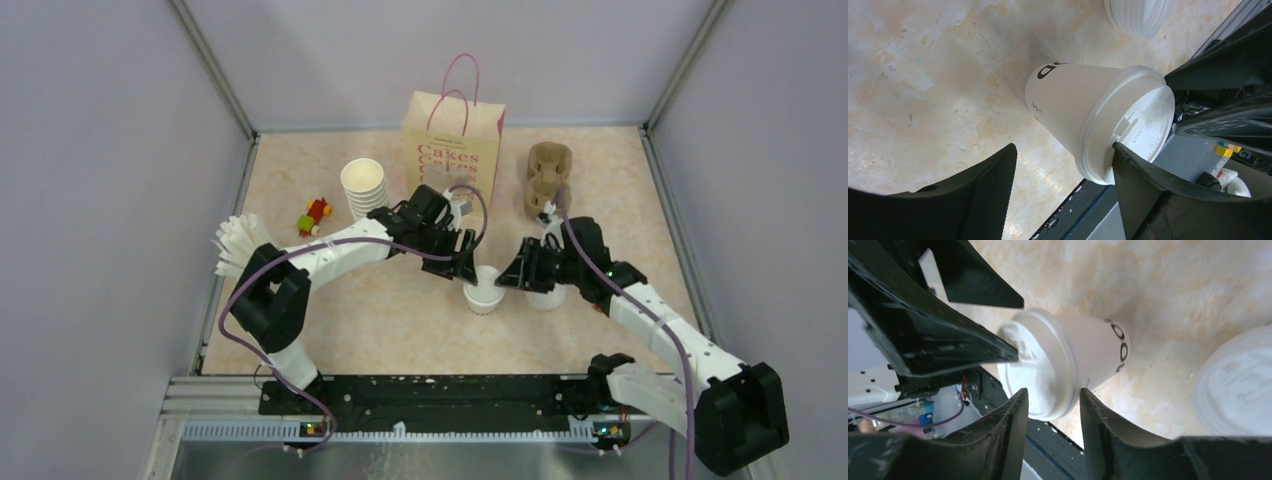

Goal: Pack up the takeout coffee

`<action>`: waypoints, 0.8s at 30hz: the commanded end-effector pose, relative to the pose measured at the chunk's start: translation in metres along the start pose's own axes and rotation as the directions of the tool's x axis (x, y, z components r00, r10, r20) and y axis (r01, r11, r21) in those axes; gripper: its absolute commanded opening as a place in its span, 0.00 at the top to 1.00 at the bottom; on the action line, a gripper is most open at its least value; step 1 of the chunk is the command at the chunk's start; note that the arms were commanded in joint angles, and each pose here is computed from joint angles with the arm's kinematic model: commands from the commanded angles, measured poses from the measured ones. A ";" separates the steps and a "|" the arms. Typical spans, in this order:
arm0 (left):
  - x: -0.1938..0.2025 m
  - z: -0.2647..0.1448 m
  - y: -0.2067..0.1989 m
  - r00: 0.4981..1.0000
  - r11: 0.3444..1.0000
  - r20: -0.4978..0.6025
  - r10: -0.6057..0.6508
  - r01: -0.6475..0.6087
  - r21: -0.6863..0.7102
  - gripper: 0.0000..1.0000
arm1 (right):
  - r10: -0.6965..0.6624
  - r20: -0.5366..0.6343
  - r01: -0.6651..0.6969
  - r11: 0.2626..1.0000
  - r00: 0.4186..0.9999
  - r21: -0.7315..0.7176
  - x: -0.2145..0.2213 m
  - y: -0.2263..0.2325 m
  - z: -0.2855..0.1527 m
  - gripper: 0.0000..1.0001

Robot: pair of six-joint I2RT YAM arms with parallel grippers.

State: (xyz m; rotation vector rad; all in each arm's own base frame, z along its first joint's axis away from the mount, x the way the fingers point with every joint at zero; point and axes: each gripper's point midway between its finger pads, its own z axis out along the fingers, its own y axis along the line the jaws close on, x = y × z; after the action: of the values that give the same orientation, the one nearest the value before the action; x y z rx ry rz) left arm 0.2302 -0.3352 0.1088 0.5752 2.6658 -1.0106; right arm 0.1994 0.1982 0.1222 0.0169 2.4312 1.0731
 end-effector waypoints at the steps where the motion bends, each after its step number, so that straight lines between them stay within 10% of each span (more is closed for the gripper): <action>1: 0.028 0.021 0.045 0.993 0.988 -0.101 0.058 -0.072 -0.137 0.26 | -0.083 0.020 0.082 0.995 0.996 0.054 -0.041 0.012 -0.016 0.53; 24: 0.021 0.030 0.046 0.951 0.951 -0.058 0.303 -0.306 -0.045 0.25 | -0.106 -0.081 0.100 0.993 0.991 -0.067 -0.040 -0.004 0.013 0.64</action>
State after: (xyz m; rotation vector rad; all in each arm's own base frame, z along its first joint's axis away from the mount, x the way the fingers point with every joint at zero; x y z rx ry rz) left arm 0.2402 -0.3518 0.1106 0.8841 2.3986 -1.0874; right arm 0.2346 0.1971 0.1326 -0.1451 2.4718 1.1110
